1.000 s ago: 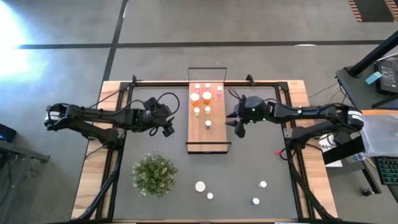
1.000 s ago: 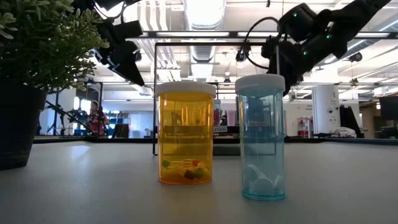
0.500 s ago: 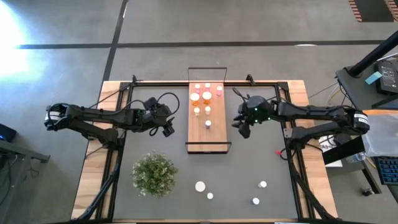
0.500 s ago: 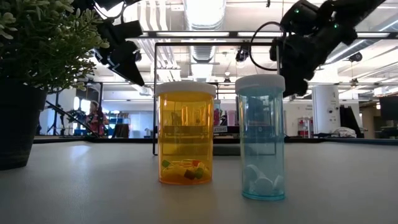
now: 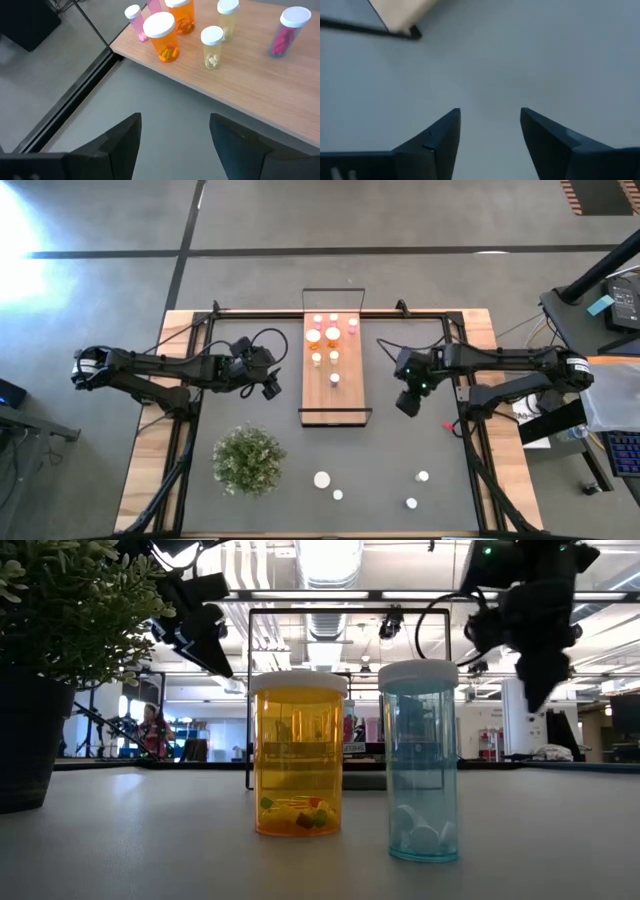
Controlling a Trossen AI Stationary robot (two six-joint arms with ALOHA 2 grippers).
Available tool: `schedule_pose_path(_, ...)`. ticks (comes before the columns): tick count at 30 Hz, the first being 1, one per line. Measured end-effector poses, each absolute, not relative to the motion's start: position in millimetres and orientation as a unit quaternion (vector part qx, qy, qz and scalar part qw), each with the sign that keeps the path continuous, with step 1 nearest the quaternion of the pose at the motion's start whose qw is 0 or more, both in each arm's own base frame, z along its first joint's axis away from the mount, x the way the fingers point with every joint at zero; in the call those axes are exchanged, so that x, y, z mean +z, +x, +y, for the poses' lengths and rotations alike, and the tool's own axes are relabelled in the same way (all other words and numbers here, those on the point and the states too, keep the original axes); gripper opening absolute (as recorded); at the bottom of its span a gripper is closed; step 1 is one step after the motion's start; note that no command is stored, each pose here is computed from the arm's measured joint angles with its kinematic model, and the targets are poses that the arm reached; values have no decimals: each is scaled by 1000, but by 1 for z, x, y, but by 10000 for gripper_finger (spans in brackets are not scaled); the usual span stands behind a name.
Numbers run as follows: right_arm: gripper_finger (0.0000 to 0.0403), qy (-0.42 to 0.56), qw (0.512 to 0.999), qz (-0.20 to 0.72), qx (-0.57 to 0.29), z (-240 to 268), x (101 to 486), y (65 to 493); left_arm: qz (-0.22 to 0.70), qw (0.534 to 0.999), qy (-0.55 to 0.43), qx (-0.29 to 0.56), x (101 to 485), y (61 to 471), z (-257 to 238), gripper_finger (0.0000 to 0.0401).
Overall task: Pick and place medicine bottles onto shelf by color
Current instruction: Put the yellow pill bottle on the shelf aligned with the other yellow pill bottles
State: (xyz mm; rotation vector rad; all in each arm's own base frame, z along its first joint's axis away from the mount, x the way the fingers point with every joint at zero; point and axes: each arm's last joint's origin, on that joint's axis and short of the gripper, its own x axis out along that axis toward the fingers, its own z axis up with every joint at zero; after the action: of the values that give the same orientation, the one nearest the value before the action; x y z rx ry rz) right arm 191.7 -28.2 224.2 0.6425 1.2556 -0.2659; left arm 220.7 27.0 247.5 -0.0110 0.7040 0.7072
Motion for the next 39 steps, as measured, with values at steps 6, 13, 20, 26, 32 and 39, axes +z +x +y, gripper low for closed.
schedule_pose_path(6, 237, 318, 721, 602, -127, 1, 223, 190, 337, 878, -6, 339, 247, 221, 27, 219)
schedule_pose_path(13, 246, 346, 694, 617, -134, 40, 225, 187, 337, 879, -10, 337, 247, 221, 27, 219)
schedule_pose_path(20, 245, 353, 670, 634, -157, 86, 220, 180, 339, 883, -27, 322, 247, 221, 26, 219)
schedule_pose_path(26, 245, 340, 664, 645, -168, 123, 219, 182, 339, 884, -30, 320, 247, 221, 26, 219)
schedule_pose_path(32, 245, 314, 662, 659, -167, 152, 218, 197, 342, 886, -34, 311, 247, 222, 25, 219)
schedule_pose_path(39, 244, 255, 642, 697, -193, 165, 210, 210, 343, 887, -36, 307, 246, 222, 25, 219)
